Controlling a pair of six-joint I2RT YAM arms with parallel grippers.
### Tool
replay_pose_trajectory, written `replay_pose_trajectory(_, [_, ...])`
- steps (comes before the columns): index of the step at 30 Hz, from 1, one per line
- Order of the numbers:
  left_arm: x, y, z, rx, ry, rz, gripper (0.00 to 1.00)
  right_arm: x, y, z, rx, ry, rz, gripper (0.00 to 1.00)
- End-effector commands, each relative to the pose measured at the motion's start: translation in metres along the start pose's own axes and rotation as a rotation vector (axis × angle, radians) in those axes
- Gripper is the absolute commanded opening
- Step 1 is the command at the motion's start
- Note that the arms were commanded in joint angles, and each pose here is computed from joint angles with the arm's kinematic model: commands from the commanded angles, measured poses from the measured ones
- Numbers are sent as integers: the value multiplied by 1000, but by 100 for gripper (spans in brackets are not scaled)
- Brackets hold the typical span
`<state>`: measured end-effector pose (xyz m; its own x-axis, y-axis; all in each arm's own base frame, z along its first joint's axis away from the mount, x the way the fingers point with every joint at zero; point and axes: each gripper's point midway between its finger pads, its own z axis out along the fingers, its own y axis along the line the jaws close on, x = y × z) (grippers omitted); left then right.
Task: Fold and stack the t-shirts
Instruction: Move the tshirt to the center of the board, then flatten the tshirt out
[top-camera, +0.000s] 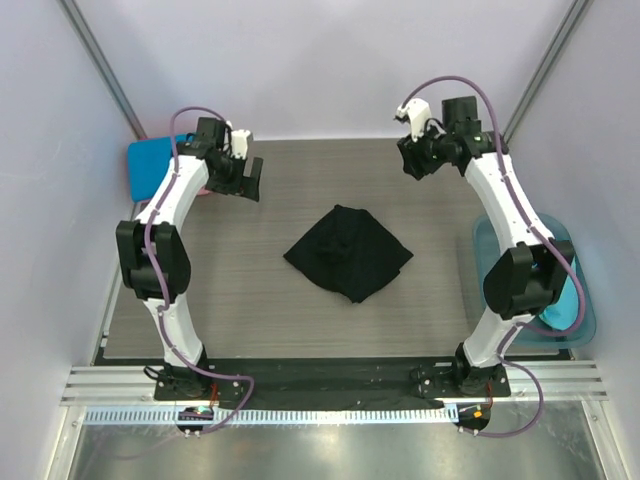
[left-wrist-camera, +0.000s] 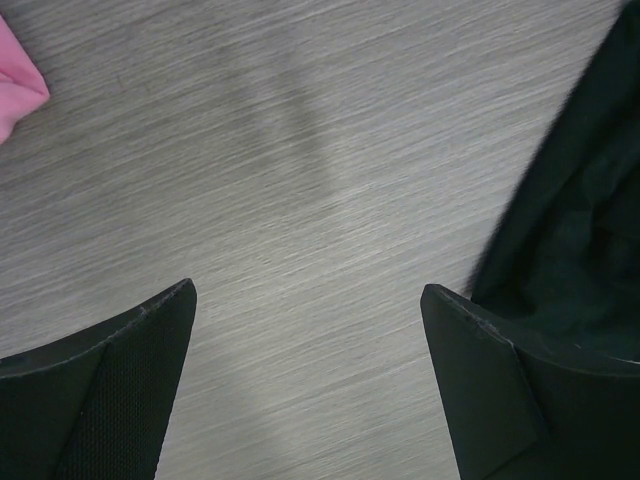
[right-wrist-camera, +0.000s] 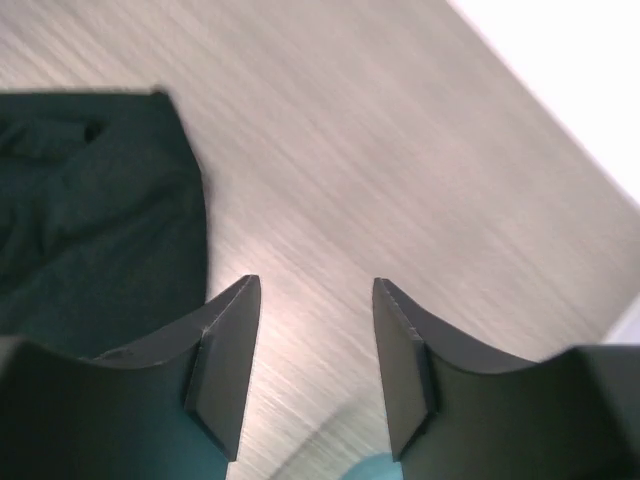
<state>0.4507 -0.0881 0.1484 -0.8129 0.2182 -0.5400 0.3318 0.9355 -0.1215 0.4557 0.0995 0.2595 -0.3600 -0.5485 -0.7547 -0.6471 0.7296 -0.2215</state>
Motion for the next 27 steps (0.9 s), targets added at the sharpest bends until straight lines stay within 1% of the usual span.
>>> replay_pose_trajectory(1, [-13,-2,-17,-16,-73,8,94,-31,34,-4,-75,-80,-35,52])
replay_pose_trajectory(2, [-10,-3,-18,-16,-68,12,94,-16,64,2,-162,-37,-73,51])
replay_pose_trajectory(3, [-3,-2,-16,-23,-52,8,94,3,93,3,-265,26,-145,49])
replay_pose_trajectory(4, [-2,-2,-20,-32,-55,12,93,14,141,11,-377,73,-202,47])
replay_pose_trajectory(5, [1,0,-22,-41,-52,7,93,24,161,11,-426,102,-217,46])
replay_pose_trajectory(6, [10,1,-20,-47,-32,1,92,27,182,13,-477,102,-215,46])
replay_pose_trajectory(7, [14,3,-24,-66,-31,3,91,46,202,18,-520,139,-209,46])
replay_pose_trajectory(8, [16,5,-25,-78,-37,8,90,47,229,19,-560,134,-243,47])
replay_pose_trajectory(9, [20,7,-25,-93,-30,10,90,47,241,24,-565,117,-263,47])
replay_pose_trajectory(10, [27,11,-27,-118,-20,21,89,60,255,29,-579,156,-254,48])
replay_pose_trajectory(11, [28,13,-28,-131,-26,31,89,62,275,28,-618,162,-278,48])
replay_pose_trajectory(14, [35,18,-30,-160,-24,60,89,75,301,32,-666,210,-301,48])
replay_pose_trajectory(19, [38,18,-33,-168,-30,52,89,85,297,44,-635,280,-336,48])
replay_pose_trajectory(21, [37,16,-34,-159,-40,47,88,91,296,43,-642,313,-340,47])
replay_pose_trajectory(27, [34,19,-38,-182,-48,56,88,106,321,31,-710,367,-372,48])
